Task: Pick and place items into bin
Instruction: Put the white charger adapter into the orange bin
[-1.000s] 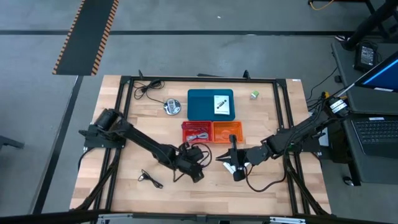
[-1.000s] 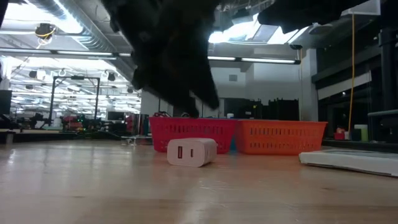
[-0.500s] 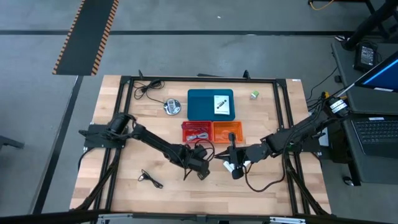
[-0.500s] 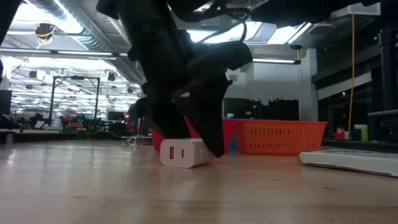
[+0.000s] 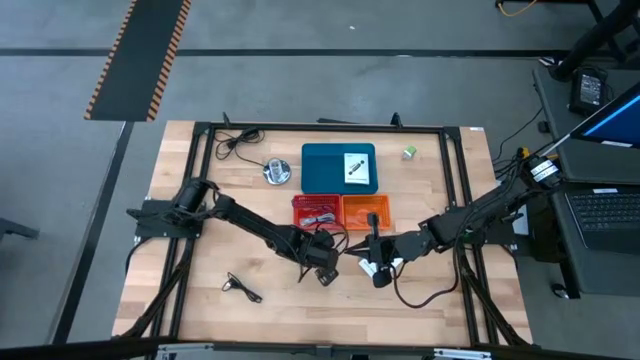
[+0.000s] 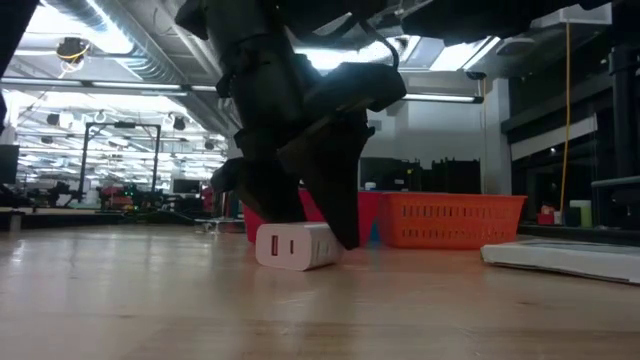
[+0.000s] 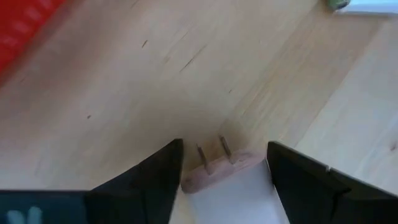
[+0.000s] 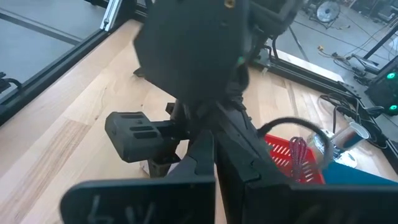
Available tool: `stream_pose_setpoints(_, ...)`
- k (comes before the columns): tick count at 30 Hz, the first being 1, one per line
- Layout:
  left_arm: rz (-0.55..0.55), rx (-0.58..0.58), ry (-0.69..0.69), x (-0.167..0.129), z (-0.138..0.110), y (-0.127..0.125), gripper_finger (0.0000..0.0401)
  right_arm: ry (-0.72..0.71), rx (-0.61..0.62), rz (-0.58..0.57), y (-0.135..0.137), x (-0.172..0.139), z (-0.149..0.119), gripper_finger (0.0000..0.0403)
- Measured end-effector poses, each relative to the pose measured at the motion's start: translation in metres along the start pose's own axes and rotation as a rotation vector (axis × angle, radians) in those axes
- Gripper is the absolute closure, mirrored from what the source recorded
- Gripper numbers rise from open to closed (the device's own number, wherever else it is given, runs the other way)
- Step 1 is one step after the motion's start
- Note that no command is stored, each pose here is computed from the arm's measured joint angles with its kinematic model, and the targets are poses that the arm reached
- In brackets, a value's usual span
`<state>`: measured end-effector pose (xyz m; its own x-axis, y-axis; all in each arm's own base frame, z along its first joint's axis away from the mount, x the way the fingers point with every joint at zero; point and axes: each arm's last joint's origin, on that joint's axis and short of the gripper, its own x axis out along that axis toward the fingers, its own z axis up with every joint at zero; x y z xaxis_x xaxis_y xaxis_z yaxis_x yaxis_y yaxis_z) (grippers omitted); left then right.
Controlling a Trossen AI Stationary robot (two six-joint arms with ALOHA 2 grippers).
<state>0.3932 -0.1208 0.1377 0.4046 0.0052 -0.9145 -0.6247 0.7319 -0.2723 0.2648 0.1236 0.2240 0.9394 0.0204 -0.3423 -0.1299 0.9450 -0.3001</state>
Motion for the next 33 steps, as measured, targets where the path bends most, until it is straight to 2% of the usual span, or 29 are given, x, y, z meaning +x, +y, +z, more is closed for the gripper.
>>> stream_pose_setpoints(7, -0.036, -0.022, 0.092, -0.005, 0.005, 0.005, 0.0171, 0.000, 0.000, 0.000, 0.000, 0.000, 0.000, 0.0403)
stream_pose_setpoints(13, 0.018, -0.032, 0.133, -0.021, 0.007, 0.014, 0.0171, 0.001, 0.000, 0.000, 0.000, 0.000, 0.000, 0.0403)
stream_pose_setpoints(17, 0.051, -0.029, 0.143, -0.021, 0.005, 0.017, 0.0171, 0.001, 0.000, 0.000, 0.000, 0.000, 0.000, 0.0403)
stream_pose_setpoints(22, 0.034, -0.008, 0.163, -0.023, 0.006, 0.016, 0.0171, 0.001, 0.000, 0.000, 0.000, 0.000, 0.000, 0.0403)
stream_pose_setpoints(26, 0.009, 0.005, 0.207, -0.035, 0.008, 0.012, 0.0171, 0.000, 0.000, 0.000, 0.000, 0.000, 0.000, 0.0403)
stream_pose_setpoints(29, 0.067, 0.011, 0.240, -0.044, 0.008, 0.015, 0.0171, -0.003, 0.002, -0.001, 0.000, 0.000, 0.000, 0.0403)
stream_pose_setpoints(33, 0.142, -0.037, 0.226, -0.056, 0.009, 0.017, 0.0171, -0.002, 0.006, 0.000, 0.000, 0.000, 0.000, 0.0403)
